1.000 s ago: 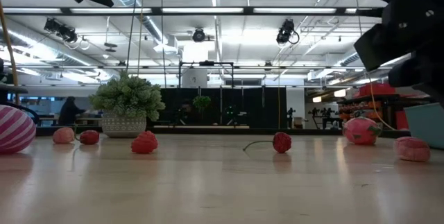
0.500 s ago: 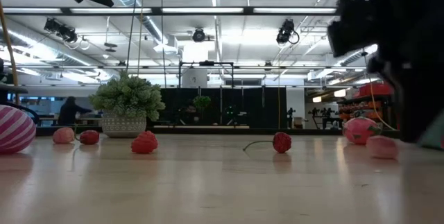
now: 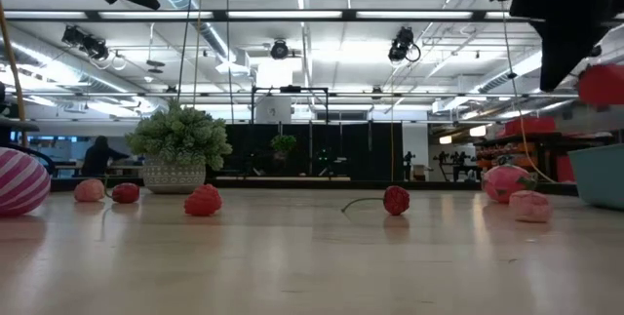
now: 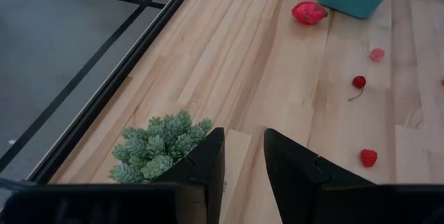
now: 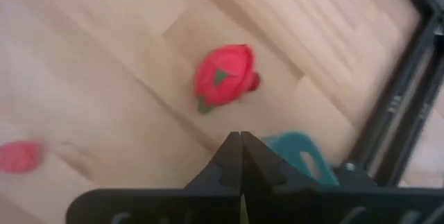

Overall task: Pick and placing Produce into tupperware
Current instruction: Put the red strawberry into the green bin

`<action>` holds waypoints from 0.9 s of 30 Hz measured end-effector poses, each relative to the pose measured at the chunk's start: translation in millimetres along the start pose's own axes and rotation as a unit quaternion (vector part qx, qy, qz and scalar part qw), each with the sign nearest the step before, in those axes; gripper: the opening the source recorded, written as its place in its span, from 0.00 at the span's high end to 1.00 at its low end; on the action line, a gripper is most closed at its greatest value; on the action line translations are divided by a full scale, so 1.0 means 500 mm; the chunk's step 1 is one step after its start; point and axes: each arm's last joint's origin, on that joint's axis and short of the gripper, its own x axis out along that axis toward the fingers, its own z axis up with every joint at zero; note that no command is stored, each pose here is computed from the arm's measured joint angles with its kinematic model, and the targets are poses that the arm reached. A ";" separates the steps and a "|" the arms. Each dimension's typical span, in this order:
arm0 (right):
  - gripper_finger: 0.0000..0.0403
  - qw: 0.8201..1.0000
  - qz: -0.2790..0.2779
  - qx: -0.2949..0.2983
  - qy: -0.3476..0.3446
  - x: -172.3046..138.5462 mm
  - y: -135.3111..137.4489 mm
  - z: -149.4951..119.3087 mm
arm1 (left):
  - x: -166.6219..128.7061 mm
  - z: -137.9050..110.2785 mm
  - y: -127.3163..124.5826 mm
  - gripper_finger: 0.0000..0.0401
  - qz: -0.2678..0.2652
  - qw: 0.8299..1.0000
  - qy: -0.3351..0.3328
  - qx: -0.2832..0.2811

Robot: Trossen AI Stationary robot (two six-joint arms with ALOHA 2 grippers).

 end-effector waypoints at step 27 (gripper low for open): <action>0.99 0.993 -0.043 0.112 -0.007 0.152 -0.044 -0.092 | 0.000 0.000 0.000 0.73 0.000 1.000 0.001 0.000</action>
